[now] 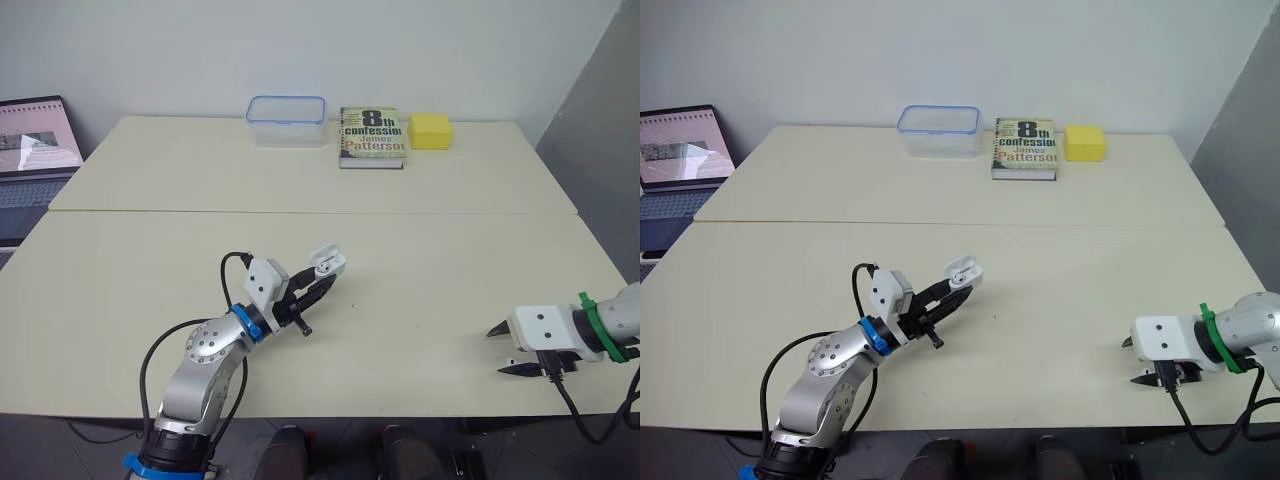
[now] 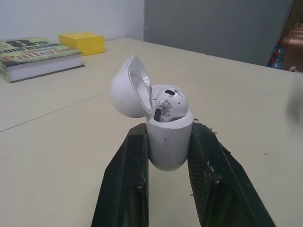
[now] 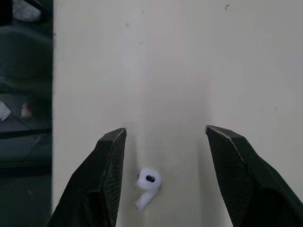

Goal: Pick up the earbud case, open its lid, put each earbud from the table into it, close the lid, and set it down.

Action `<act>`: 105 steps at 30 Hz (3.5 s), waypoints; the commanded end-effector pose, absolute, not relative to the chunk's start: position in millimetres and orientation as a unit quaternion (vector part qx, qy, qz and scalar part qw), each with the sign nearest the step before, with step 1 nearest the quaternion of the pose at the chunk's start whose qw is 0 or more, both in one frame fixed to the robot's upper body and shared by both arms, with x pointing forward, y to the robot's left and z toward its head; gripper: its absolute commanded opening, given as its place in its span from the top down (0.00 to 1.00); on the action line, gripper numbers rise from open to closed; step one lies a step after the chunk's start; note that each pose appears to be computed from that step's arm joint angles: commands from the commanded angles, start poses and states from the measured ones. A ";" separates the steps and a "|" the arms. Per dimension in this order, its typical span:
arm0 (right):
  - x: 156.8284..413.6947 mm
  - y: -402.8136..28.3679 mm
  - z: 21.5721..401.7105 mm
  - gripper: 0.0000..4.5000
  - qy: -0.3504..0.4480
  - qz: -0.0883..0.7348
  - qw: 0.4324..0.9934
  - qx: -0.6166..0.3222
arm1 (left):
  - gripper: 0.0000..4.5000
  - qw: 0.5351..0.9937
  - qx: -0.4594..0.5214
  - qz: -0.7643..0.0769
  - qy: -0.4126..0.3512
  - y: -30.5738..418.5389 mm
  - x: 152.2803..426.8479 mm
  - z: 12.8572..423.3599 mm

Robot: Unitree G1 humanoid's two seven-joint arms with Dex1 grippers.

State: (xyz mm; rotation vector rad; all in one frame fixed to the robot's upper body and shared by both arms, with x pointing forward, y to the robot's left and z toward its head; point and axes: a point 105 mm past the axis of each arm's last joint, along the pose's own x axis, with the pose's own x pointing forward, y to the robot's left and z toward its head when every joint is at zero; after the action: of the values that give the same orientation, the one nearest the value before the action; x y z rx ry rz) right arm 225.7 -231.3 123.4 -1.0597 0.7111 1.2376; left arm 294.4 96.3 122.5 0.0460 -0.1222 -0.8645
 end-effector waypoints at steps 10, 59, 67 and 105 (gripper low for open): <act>237.1 -250.5 110.6 0.39 0.385 0.421 0.646 -0.507 | 0.83 0.902 0.026 -0.423 -0.085 91.9 292.0 134.0; 294.3 -64.9 220.9 0.91 -0.158 0.458 0.864 -0.135 | 0.83 0.890 0.024 -0.435 -0.136 77.6 301.3 155.7; 300.1 -46.6 209.1 0.91 -0.171 0.459 0.865 -0.112 | 0.83 0.886 0.031 -0.440 -0.143 77.5 302.8 160.6; 300.3 -48.9 188.9 0.46 -0.131 0.473 0.854 -0.176 | 0.83 0.882 0.035 -0.445 -0.152 76.7 305.1 166.2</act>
State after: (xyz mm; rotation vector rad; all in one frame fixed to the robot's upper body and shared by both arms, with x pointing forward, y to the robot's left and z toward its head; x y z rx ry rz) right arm 305.4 -48.9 181.6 -0.3689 -0.2495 0.9829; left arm 307.4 78.5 147.7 0.0577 -0.2316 -0.9252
